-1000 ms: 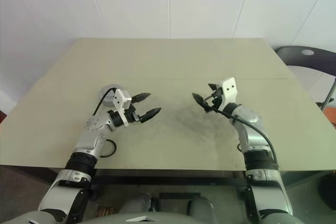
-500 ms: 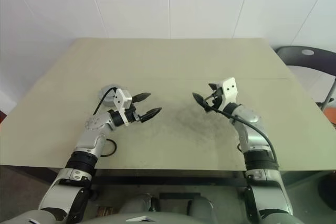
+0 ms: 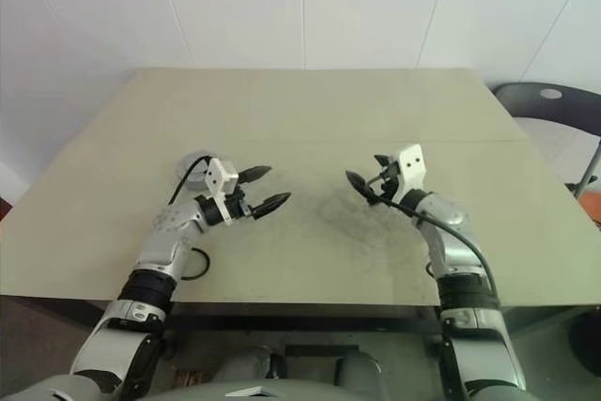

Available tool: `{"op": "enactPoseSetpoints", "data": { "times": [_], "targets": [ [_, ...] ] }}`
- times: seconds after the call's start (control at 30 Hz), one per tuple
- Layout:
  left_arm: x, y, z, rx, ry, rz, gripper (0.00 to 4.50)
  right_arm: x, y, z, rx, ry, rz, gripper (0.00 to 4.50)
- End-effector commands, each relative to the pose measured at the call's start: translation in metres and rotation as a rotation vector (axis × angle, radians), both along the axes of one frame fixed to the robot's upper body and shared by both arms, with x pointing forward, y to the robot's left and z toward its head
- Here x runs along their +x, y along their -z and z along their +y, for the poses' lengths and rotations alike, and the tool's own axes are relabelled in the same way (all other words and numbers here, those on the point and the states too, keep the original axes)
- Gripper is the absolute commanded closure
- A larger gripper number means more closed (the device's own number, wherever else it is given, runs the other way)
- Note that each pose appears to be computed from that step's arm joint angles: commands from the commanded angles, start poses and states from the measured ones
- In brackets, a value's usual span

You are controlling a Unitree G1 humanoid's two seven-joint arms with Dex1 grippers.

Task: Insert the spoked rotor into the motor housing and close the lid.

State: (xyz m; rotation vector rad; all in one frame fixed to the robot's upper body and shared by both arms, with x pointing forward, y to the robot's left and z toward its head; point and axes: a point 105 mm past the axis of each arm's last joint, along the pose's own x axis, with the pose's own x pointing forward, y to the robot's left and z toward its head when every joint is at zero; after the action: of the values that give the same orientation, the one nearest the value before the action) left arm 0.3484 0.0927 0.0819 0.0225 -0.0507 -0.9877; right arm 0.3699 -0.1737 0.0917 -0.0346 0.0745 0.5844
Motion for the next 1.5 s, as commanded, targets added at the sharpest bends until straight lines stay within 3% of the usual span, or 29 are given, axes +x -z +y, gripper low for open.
{"op": "enactPoseSetpoints", "data": {
  "times": [0.03,1.5],
  "targets": [
    [0.002,-0.012,-0.006,0.001,0.026,-0.053,0.00,0.001,-0.022,-0.003,-0.020,0.007,-0.084,0.01],
    [0.002,-0.010,-0.003,0.005,0.012,-0.056,0.00,0.003,-0.020,0.004,-0.037,-0.016,-0.088,0.01]
  ]
}}
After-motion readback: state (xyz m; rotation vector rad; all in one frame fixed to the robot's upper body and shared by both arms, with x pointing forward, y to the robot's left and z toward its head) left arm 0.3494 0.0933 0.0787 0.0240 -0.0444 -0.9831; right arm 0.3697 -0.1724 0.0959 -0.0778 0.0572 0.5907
